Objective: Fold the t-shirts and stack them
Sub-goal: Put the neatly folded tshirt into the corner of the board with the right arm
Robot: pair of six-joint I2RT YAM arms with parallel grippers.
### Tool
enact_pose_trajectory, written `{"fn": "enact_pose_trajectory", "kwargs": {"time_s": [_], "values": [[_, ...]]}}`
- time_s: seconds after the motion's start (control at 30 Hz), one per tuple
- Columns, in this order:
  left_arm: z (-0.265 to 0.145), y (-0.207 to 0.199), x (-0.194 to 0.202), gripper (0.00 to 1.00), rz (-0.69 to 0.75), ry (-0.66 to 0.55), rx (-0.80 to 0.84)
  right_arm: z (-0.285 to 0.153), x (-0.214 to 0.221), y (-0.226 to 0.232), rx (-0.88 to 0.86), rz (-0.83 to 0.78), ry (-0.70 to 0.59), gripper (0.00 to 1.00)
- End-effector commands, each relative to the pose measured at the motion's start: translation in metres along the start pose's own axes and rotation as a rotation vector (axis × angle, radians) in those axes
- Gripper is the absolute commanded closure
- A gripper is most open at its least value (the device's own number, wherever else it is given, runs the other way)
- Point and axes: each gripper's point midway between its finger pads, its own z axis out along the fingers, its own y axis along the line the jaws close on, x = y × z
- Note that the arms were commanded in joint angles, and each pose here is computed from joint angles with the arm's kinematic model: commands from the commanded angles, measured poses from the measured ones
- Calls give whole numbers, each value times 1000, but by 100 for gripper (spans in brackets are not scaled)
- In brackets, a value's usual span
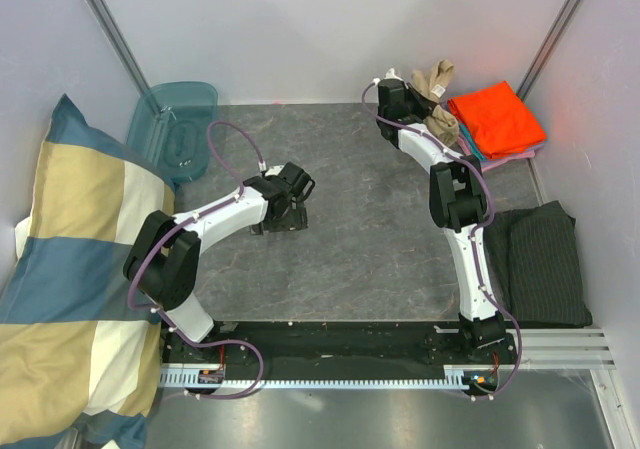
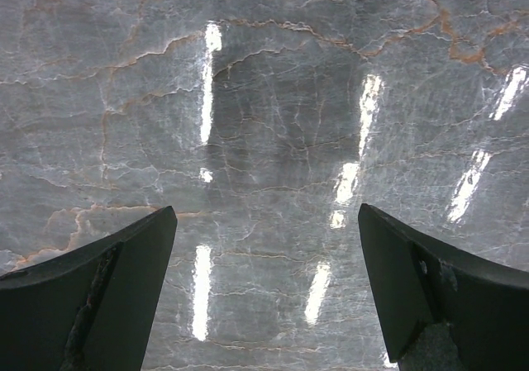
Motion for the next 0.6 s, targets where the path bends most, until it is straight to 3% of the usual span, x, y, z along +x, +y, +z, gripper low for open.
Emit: {"fn": "enact_pose_trajectory", "kwargs": {"time_s": [0.0, 0.57], "values": [[-3, -11, -16, 0, 5, -32, 42, -2, -10, -58, 114, 65, 4, 100], [-10, -8, -16, 0, -8, -43, 69, -18, 1, -133, 206, 148, 15, 100]]}}
